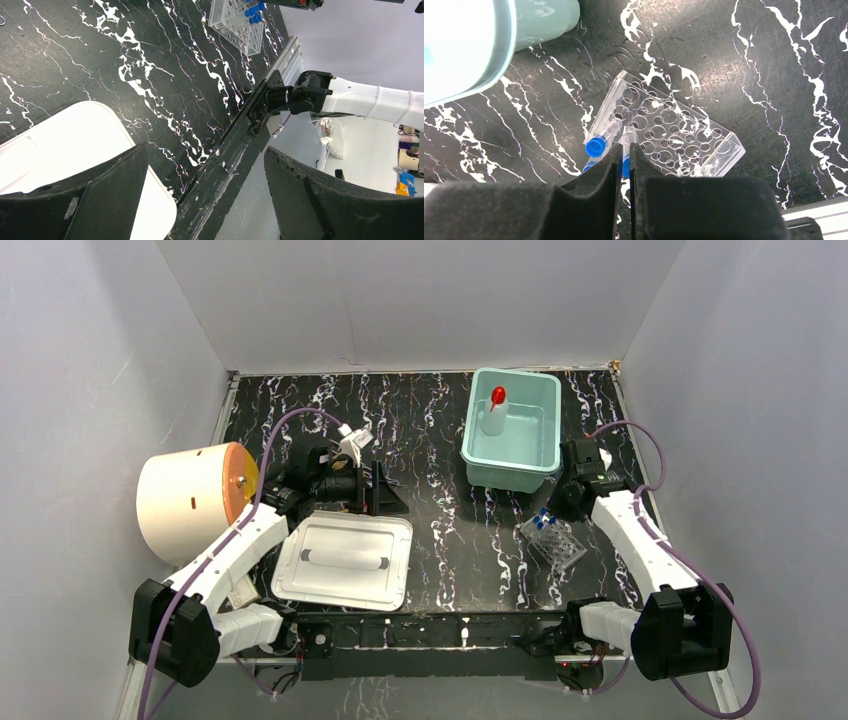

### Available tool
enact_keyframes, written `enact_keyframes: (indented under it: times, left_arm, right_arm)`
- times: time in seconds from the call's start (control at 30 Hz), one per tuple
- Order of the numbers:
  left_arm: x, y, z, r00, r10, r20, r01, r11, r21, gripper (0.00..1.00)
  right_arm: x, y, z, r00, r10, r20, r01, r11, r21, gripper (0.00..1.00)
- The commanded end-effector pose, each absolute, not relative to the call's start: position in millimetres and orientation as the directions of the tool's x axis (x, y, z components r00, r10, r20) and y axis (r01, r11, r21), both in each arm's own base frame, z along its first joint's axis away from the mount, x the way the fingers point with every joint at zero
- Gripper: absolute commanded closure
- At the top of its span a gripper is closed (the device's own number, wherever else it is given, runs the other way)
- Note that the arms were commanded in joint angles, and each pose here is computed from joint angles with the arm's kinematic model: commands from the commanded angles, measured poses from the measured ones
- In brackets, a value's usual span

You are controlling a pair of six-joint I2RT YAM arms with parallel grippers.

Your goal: Organize the chemistry lab equipment

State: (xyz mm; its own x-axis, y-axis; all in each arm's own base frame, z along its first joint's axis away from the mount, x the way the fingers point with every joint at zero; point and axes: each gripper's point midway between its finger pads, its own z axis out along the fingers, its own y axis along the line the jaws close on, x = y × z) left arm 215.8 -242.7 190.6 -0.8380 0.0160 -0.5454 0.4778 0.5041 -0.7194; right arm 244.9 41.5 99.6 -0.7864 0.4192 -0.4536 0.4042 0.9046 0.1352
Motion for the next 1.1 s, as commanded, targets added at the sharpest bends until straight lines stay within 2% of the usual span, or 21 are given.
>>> enact_keyframes:
  times: [0.0,0.47,0.6,0.8,1.07]
  left_arm:
    - [209.2,-242.0,191.7,-0.834,0.028,-0.552,0.492,0.492,-0.718,0.16]
    - [209.2,-242.1,190.4,-0.836,0.029,-0.548,0.489,0.493,-0.720,0.16]
    - [209.8,-242.4,190.2,-0.836,0.029,-0.548,0.489,0.492,-0.720,0.16]
    - [211.5,-243.5,190.1,-0.836,0.032,-0.547,0.490,0.490,-0.720,0.16]
    - [211.4,-243.4,189.9,-0.835,0.032,-0.549,0.492,0.491,-0.719,0.16]
  right_arm:
    - [239.0,44.2,101.9,-0.786,0.432,-0.442,0.404,0.900,0.163,0.82]
    - [234.7,51.3,98.9,-0.797,0.435,-0.419,0.388,0.901,0.197,0.84]
    - [238.5,44.5,106.8,-0.781,0.430,-0.453,0.396,0.902,0.174,0.83]
    - [245.3,26.7,123.1,-0.742,0.431,-0.514,0.439,0.891,0.114,0.74]
    - [221.0,26.7,110.6,-0.745,0.480,-0.462,0.485,0.867,0.119,0.61]
